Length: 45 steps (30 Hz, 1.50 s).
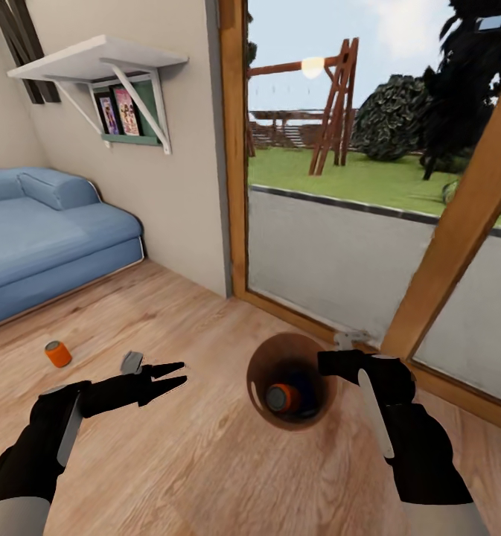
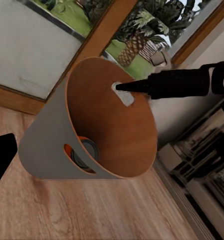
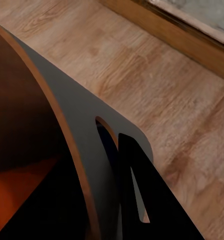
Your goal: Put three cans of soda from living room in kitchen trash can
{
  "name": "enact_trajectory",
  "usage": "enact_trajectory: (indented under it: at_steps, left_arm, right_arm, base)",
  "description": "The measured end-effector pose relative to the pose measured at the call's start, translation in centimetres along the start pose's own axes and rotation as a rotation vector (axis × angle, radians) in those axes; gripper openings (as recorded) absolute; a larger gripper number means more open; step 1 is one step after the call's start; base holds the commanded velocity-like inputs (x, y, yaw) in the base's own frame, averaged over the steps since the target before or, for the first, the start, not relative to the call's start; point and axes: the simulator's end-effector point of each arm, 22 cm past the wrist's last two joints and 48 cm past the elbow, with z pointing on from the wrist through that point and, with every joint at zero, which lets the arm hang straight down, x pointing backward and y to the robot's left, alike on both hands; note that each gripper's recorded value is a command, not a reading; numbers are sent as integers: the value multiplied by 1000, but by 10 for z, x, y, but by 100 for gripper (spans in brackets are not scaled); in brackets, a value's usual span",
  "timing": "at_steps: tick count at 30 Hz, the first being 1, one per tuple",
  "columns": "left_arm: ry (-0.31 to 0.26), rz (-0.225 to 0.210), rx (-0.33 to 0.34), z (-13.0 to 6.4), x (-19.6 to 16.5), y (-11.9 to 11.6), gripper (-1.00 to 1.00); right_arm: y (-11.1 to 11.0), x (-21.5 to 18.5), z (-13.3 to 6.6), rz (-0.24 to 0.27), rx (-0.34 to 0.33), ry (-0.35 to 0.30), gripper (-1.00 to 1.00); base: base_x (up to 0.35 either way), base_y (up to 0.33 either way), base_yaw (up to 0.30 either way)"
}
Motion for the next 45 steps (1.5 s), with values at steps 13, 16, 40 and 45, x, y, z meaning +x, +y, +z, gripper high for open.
enact_trajectory:
  at_steps: [13,16,40,45]
  left_arm:
    - [0,-6,0,0,1,1,100]
    - [1,-6,-1,0,2,1,100]
    - [2,-7,-1,0,2,1,100]
    - [2,-7,-1,0,2,1,100]
  right_arm:
    - [0,0,0,0,0,0,-100]
    - [-1,0,0,1,0,0,-100]
    - [0,0,0,1,-1,0,-100]
    - [0,0,0,0,-1,0,-100]
  base:
    - [338,0,259]
    - [338,0,259]
    - [338,0,259]
    - [338,0,259]
